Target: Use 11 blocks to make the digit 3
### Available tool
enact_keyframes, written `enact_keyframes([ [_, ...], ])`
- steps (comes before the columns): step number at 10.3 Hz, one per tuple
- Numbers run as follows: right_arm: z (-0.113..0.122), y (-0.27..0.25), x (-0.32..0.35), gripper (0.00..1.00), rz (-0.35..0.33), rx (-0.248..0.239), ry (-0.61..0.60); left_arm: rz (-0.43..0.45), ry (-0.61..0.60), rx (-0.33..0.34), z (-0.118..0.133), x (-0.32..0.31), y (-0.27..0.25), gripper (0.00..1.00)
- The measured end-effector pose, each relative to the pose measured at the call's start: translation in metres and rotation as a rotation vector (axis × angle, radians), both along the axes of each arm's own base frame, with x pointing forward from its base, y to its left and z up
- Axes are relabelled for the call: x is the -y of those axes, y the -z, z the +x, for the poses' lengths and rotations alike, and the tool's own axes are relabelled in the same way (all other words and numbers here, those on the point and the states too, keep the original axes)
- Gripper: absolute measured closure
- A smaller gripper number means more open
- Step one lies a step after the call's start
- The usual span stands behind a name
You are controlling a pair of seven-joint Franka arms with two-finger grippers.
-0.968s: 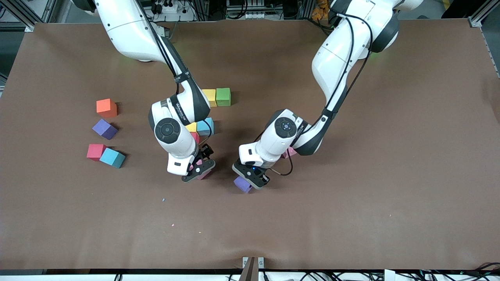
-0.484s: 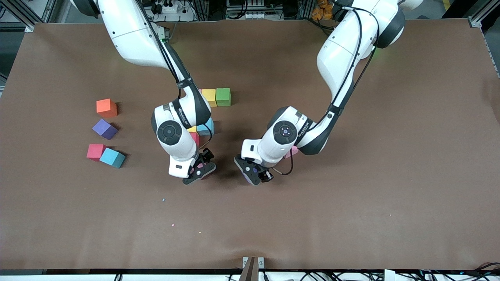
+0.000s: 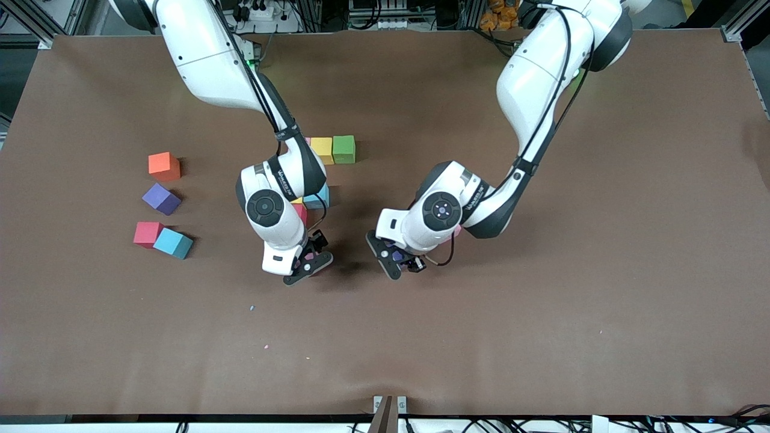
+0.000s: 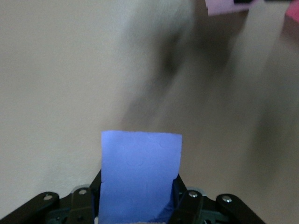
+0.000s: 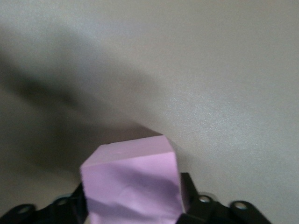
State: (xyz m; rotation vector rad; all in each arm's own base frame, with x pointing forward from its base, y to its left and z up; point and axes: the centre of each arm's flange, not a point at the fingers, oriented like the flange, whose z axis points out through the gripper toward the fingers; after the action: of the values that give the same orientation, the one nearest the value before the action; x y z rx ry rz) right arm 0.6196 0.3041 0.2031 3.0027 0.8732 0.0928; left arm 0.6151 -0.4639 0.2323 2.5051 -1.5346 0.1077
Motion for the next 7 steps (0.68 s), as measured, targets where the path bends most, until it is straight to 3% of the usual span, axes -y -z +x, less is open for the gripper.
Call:
enact_keyframes([
  [1,0.005,-0.004,0.003,0.36,0.004,0.007,0.02,0.002,0.048,0.005,0.005,-0.009,0.002,0.44],
  [4,0.016,-0.02,0.013,0.4,0.025,0.017,0.204,0.008,0.103,-0.005,0.003,-0.011,0.006,0.44],
  [7,0.014,-0.041,0.019,0.4,0.033,-0.02,0.479,0.008,0.119,-0.01,-0.001,-0.008,0.008,0.44],
])
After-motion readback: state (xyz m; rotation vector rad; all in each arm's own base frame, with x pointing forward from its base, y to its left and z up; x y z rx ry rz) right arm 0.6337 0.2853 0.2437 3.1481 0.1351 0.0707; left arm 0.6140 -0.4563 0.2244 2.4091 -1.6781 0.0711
